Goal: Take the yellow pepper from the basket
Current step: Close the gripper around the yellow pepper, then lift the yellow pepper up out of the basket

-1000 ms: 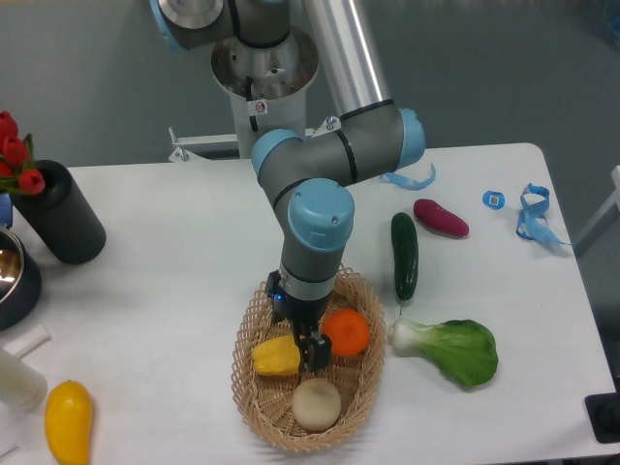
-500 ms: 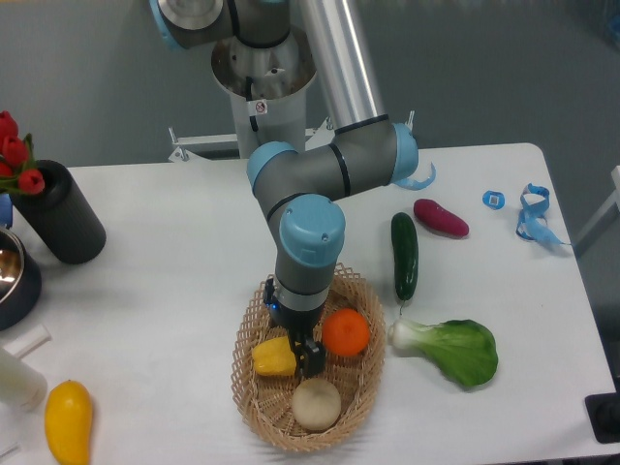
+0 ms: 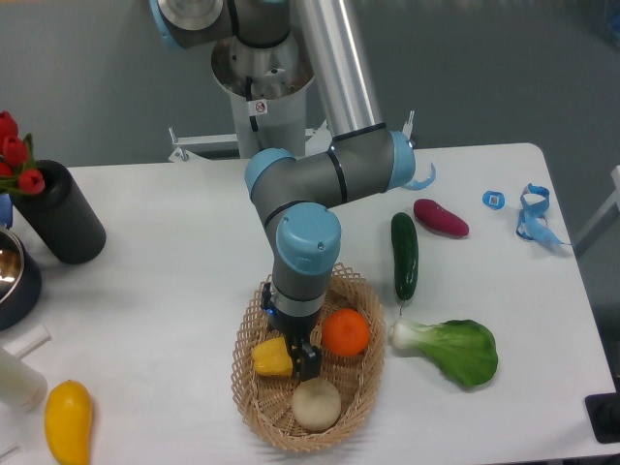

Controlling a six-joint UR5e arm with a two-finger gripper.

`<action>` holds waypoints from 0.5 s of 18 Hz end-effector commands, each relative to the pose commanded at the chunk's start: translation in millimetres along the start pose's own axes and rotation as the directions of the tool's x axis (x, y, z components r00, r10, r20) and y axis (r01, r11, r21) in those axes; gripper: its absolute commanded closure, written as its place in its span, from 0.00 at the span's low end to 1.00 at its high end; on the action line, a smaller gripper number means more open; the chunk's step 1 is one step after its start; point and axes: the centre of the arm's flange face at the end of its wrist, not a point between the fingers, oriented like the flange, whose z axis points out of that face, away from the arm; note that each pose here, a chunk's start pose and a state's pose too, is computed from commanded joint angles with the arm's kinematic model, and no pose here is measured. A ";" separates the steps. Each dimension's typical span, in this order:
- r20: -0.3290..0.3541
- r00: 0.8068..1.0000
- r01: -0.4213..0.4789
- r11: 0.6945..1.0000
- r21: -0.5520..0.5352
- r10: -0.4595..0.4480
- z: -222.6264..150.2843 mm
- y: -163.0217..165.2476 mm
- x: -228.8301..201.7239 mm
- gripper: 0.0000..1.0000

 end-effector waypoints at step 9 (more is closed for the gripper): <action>0.074 0.995 0.059 0.998 0.011 -0.060 -47.6 10.6 -4.1 0.60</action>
